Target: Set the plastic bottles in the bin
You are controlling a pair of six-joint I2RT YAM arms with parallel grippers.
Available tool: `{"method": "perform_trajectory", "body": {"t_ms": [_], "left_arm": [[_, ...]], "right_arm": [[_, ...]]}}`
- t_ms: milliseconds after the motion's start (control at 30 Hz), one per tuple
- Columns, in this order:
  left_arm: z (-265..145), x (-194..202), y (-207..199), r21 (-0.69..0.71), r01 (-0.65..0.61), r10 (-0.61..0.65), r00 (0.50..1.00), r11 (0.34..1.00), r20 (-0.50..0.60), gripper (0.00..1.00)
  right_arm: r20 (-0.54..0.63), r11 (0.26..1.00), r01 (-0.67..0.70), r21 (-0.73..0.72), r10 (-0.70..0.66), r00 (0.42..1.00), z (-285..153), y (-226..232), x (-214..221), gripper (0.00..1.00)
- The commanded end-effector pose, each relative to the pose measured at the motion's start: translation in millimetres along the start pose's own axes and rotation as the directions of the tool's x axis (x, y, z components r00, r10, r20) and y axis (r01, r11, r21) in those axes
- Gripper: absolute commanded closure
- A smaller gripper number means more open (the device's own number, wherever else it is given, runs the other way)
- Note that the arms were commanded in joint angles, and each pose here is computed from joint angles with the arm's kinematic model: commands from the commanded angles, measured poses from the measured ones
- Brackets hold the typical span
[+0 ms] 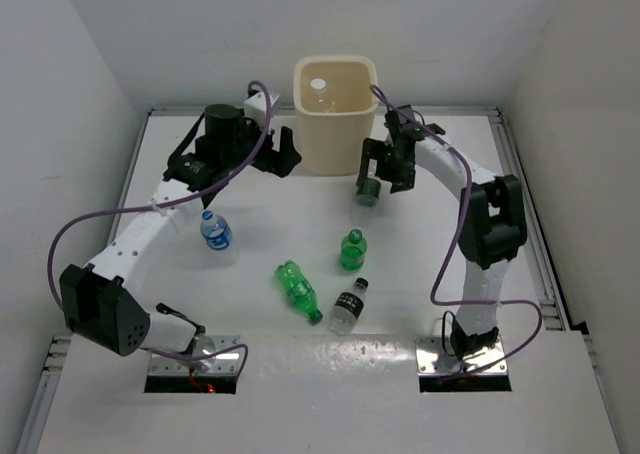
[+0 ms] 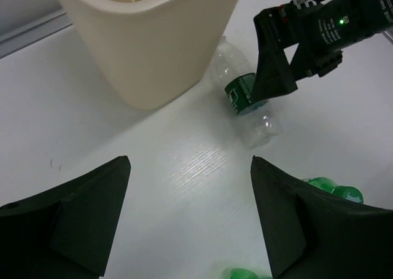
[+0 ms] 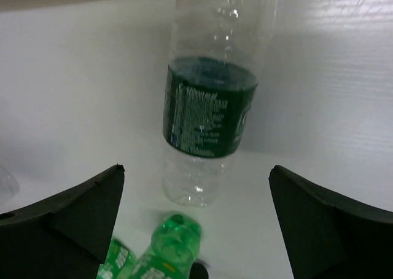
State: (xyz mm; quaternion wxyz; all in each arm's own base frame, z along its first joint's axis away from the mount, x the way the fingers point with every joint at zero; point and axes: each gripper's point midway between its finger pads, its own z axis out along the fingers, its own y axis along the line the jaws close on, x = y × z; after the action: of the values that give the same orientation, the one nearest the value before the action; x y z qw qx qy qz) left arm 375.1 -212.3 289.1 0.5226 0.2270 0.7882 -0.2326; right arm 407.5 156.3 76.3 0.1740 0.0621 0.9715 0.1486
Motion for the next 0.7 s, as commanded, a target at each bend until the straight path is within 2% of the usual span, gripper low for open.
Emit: {"method": "perform_trajectory", "body": {"t_ms": [0,133,300,433,467,533,567,600,633,667], "left_arm": [[-9.9,-3.2,13.7,-0.038,0.037,-0.035,0.999,0.999,0.033,0.14],[-12.2,-1.4,28.0,-0.063,0.059,-0.057,0.998,0.996,0.038,0.14],[-11.6,1.0,36.0,-0.073,0.069,-0.067,0.997,0.995,0.032,0.14],[-16.1,-0.2,37.5,-0.074,0.072,-0.070,0.997,0.995,0.035,0.14],[-16.3,3.8,41.5,-0.082,0.078,-0.076,0.997,0.994,0.029,0.14],[-22.8,2.0,44.3,-0.093,0.080,-0.076,0.996,0.992,0.041,0.14],[-21.8,6.9,43.1,-0.085,0.083,-0.080,0.996,0.993,0.030,0.14],[-25.2,4.1,43.2,-0.079,0.083,-0.080,0.996,0.993,0.040,0.14],[-25.1,4.0,40.8,-0.065,0.082,-0.080,0.996,0.994,0.039,0.14],[-24.9,3.9,32.3,-0.017,0.080,-0.080,0.996,0.997,0.035,0.14]], "right_arm": [[0.090,0.994,-0.051,0.098,0.042,0.995,9.2,-9.5,-27.8,0.00],[0.089,0.977,-0.064,0.204,0.046,0.995,27.6,-26.9,-21.9,0.00],[0.053,0.981,-0.037,0.192,0.028,0.998,55.6,-29.1,-16.6,0.00],[0.033,0.977,0.012,0.213,-0.019,0.999,70.7,-46.9,-14.8,0.13],[0.023,0.977,0.018,0.211,-0.024,0.999,71.4,-50.1,-12.9,0.22],[0.006,0.983,0.033,0.183,-0.035,0.999,66.2,-57.9,-9.3,0.30],[0.016,0.984,0.014,0.180,-0.018,1.000,58.5,-68.8,-14.9,0.38],[0.003,0.982,0.016,0.186,-0.017,1.000,55.8,-76.7,-8.3,0.42],[-0.002,0.990,0.042,0.133,-0.042,0.999,46.4,-70.9,-8.5,0.47],[0.022,0.992,0.026,0.125,-0.029,0.999,32.0,-79.2,-14.8,0.56]]}}
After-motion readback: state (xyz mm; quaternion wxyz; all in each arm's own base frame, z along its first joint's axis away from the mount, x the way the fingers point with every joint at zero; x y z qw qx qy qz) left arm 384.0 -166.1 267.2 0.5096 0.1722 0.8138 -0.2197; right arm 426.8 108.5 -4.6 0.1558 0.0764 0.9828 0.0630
